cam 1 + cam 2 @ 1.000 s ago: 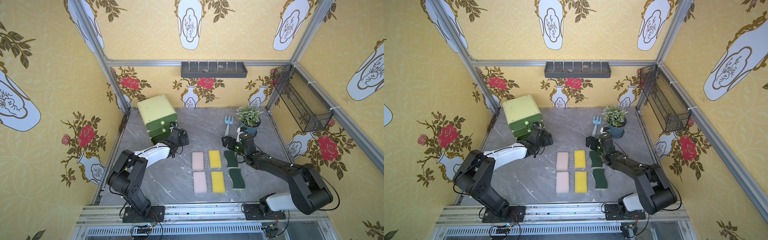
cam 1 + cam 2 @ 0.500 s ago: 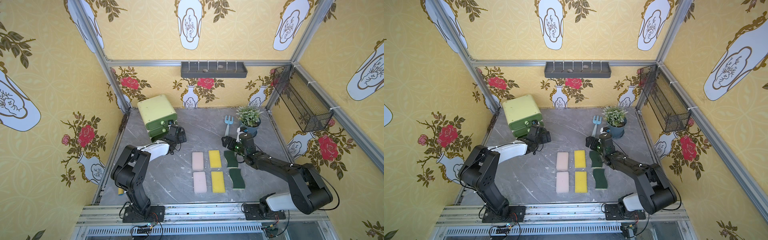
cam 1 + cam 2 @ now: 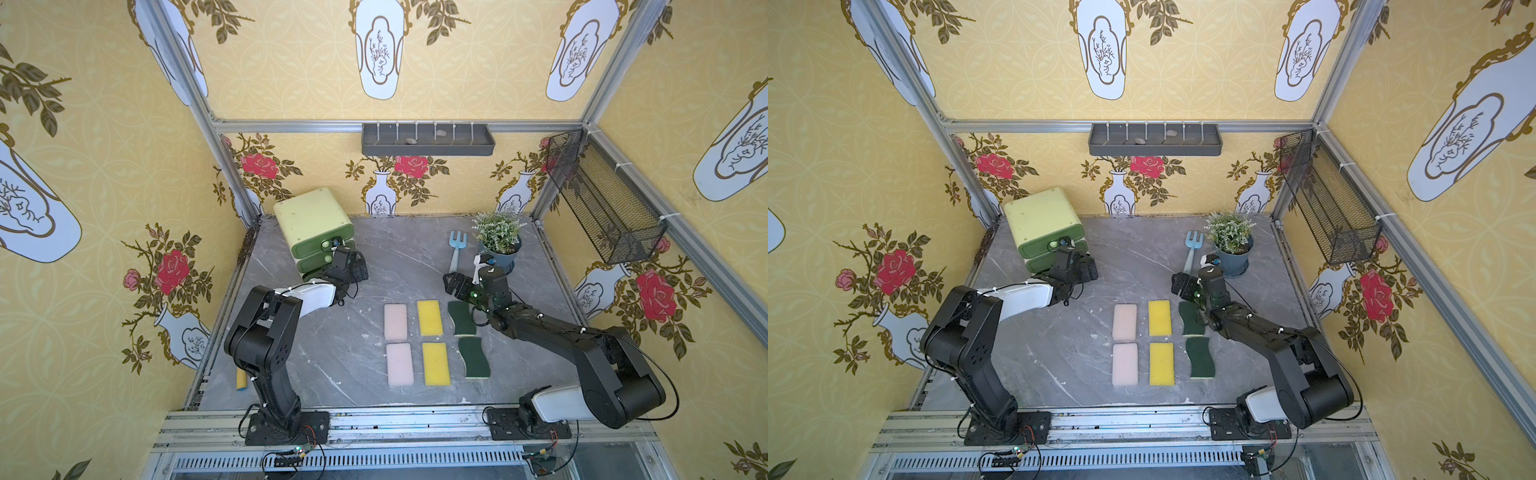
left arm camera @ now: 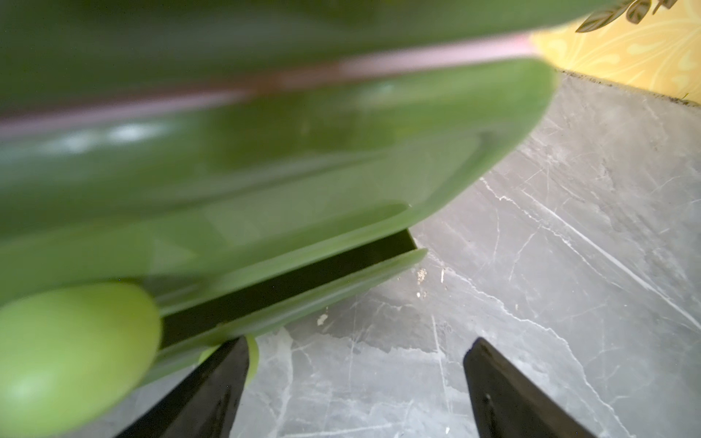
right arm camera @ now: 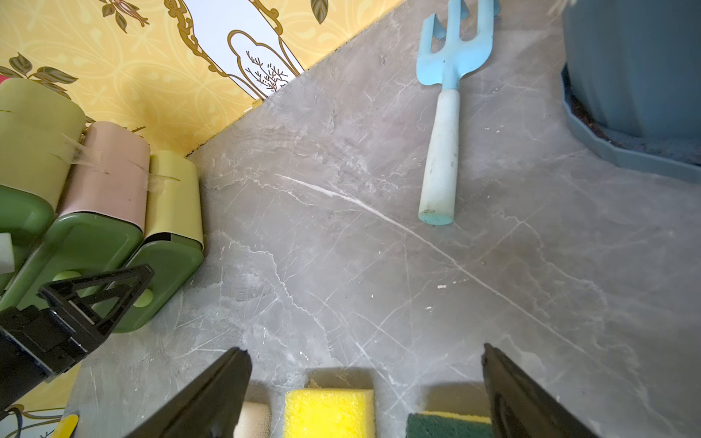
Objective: Take the sponge out of the drawer
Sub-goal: Close the drawer in the storage box.
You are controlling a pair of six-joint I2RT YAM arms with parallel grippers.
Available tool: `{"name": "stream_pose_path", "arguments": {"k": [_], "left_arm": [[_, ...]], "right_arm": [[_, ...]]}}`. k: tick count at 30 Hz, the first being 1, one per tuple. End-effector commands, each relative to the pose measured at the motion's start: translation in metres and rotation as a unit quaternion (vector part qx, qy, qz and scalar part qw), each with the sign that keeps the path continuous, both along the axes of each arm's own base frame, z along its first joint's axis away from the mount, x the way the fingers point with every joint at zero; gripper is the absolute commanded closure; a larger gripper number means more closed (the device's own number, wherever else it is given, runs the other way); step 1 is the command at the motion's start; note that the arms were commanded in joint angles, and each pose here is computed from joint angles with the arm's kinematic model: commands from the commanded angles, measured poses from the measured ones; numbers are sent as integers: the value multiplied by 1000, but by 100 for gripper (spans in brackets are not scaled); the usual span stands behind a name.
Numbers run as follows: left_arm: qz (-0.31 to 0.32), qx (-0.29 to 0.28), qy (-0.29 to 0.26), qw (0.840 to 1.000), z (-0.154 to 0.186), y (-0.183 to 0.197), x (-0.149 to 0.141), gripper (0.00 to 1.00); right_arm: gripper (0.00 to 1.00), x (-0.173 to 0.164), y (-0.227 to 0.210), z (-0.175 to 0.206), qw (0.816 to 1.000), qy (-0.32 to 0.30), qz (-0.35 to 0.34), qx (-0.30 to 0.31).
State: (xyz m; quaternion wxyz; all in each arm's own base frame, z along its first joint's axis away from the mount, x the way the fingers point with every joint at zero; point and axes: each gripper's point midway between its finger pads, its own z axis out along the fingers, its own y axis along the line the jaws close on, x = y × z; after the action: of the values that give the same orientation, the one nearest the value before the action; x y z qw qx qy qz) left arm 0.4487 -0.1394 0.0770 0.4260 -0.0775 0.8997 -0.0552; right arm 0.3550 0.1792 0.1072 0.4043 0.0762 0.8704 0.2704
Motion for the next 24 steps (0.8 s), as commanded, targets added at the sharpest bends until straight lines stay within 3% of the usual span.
{"name": "stream_pose_path", "arguments": {"k": [1, 10, 24], "left_arm": [[2, -4, -14, 1000, 1, 2, 6, 6], [4, -25, -26, 999, 14, 2, -1, 7], [6, -30, -69, 997, 44, -2, -49, 6]], "right_arm": [[2, 7, 4, 12, 1000, -21, 2, 12], [3, 7, 4, 11, 1000, -20, 2, 11], [2, 7, 4, 11, 1000, -20, 3, 12]]}}
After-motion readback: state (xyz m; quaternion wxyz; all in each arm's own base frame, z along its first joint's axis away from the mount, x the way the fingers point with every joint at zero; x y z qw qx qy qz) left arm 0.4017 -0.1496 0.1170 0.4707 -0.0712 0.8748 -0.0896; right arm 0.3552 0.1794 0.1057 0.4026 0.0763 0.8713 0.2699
